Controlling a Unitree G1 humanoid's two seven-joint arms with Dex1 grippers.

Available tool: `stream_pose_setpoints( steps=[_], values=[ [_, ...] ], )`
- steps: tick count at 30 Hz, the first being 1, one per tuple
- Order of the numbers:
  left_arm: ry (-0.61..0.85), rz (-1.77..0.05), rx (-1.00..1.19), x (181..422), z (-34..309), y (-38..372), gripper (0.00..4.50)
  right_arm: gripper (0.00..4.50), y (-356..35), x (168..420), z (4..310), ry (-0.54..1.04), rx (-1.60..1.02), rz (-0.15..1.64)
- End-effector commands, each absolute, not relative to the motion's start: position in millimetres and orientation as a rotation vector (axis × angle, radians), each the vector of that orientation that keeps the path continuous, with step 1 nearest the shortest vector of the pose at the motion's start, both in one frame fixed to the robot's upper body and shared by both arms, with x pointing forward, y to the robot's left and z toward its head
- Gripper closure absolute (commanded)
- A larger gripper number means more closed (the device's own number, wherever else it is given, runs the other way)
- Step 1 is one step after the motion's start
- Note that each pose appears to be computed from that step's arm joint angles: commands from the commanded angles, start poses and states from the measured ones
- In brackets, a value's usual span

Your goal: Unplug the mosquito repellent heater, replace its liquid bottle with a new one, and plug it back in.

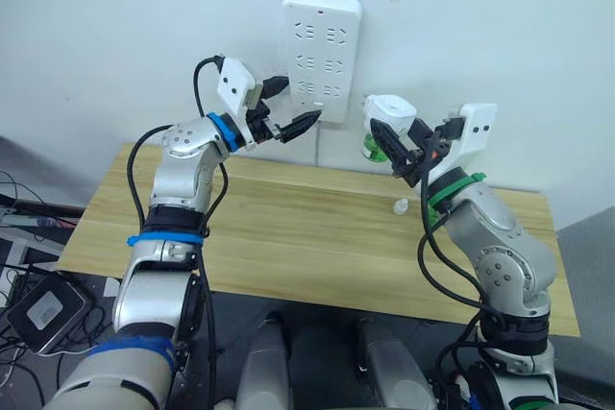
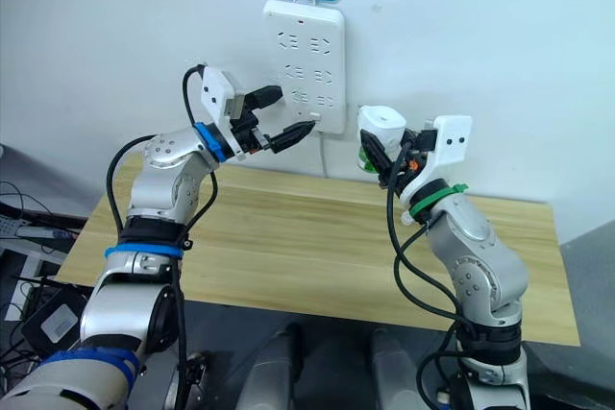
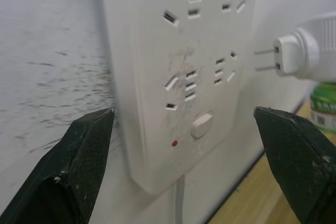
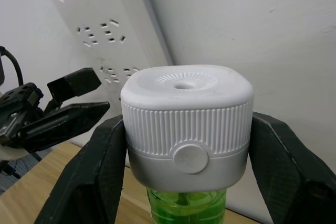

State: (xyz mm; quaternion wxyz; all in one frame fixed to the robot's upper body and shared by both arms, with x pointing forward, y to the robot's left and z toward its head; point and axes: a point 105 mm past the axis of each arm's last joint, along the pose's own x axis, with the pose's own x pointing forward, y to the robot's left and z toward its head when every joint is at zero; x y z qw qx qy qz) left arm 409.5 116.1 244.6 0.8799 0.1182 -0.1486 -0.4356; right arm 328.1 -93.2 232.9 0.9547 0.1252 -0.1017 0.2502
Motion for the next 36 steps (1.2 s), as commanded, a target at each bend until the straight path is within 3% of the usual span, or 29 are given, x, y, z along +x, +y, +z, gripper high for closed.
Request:
stream_pose_setpoints(
  steps=[1, 9, 12, 21, 36],
  values=[
    [-0.362, -0.954, 0.298, 412, 257, 107, 0.0, 1.52, -90, 311, 249, -0.281, 0.257, 0.552],
    [-0.321, -1.182, 0.268, 399, 255, 86, 0.0, 1.52, -84, 299, 247, -0.279, 0.261, 0.585],
    [-0.332, -1.181, 0.254, 400, 261, 86, 0.53, 1.52, -81, 295, 246, -0.278, 0.248, 0.602],
    [-0.327, -1.17, 0.112, 400, 272, 89, 3.17, 1.52, -77, 294, 252, -0.301, 0.204, 0.589],
    [-0.276, -1.172, 0.099, 397, 267, 92, 3.2, 1.52, -76, 310, 255, -0.378, 0.051, 0.532]
  ],
)
